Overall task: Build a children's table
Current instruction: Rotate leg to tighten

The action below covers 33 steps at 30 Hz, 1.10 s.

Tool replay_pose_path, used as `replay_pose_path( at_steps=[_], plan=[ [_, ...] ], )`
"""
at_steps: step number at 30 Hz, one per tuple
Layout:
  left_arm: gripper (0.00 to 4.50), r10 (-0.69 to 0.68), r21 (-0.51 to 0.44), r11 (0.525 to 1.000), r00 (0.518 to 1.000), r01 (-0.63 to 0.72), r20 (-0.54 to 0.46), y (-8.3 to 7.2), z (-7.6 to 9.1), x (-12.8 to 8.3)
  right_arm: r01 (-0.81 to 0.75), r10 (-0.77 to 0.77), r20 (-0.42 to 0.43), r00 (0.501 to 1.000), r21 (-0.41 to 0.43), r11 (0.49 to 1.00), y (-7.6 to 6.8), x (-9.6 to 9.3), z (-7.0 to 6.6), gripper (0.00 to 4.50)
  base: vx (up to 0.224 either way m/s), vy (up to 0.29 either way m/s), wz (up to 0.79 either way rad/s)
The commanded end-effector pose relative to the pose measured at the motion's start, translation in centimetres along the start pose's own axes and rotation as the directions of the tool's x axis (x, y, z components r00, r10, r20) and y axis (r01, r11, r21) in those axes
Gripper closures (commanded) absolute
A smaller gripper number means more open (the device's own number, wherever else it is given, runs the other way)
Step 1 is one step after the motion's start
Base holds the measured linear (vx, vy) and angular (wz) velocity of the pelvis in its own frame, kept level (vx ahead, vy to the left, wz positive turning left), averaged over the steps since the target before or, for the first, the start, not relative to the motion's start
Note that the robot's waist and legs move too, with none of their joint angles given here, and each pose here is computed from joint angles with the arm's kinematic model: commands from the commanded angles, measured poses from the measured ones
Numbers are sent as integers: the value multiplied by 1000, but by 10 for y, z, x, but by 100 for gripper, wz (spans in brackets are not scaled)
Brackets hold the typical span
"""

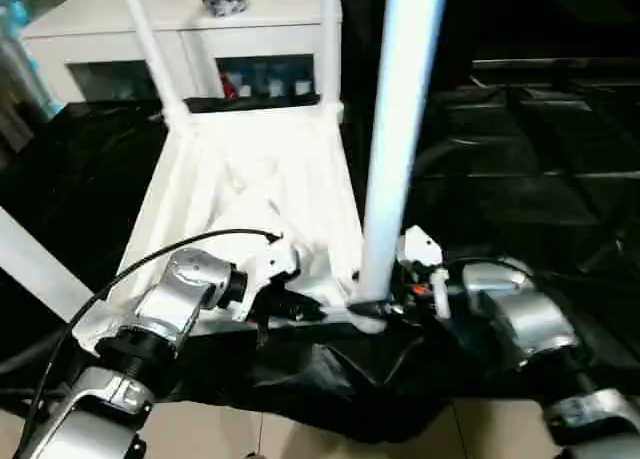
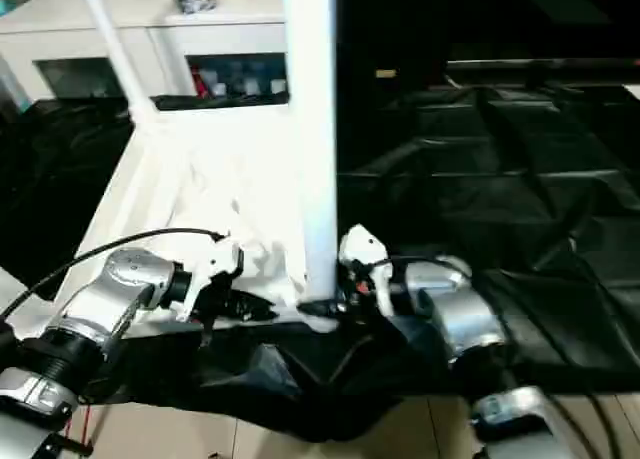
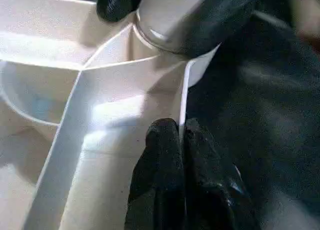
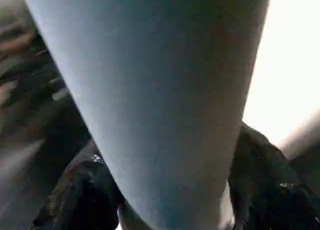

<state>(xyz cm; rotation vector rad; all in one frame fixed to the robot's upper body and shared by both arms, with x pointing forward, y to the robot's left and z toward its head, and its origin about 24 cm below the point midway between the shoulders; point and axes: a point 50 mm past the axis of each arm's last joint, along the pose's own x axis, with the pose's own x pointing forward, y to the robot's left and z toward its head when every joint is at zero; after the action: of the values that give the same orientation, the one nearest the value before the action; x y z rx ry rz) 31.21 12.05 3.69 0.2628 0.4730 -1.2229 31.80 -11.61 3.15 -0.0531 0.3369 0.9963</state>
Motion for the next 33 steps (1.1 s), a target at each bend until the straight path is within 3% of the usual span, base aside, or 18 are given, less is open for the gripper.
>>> replay_pose_path(
  at_steps=[1,8,13,17,20,22,26,29,32,33],
  plan=[
    [450,69,-1,998,993,-70,91,1,23,13,92,-87,-85,993,59,994,6,13,-21,201,0,0,0],
    [450,181,-106,980,971,-166,159,-10,30,34,306,-297,-90,951,116,945,7,35,-19,201,0,0,0],
    [450,148,-80,988,972,-135,184,-21,35,45,236,-236,-16,972,142,961,16,44,-9,145,0,0,0],
    [450,120,-51,992,977,-113,173,-22,34,42,185,-187,3,982,93,978,13,38,-5,108,0,0,0],
    [450,-10,-15,1000,986,12,165,-27,30,33,-5,5,6,1000,-34,999,12,21,1,96,0,0,0],
    [450,-81,15,997,985,80,151,-30,26,27,-107,106,-15,994,-76,991,12,12,2,96,0,0,0],
    [450,-151,26,988,979,149,135,-33,21,21,-212,208,-55,977,-100,972,12,2,2,96,0,0,0],
    [450,-212,52,977,975,209,62,-29,13,9,-405,393,-124,911,-102,909,19,-13,3,96,0,0,0],
    [450,-222,57,974,974,219,43,-26,12,5,-458,443,-147,885,-90,885,21,-16,2,96,0,0,0],
    [450,-229,65,972,973,227,26,-23,10,2,-504,487,-171,856,-75,860,23,-19,0,120,0,0,0]
  ],
)
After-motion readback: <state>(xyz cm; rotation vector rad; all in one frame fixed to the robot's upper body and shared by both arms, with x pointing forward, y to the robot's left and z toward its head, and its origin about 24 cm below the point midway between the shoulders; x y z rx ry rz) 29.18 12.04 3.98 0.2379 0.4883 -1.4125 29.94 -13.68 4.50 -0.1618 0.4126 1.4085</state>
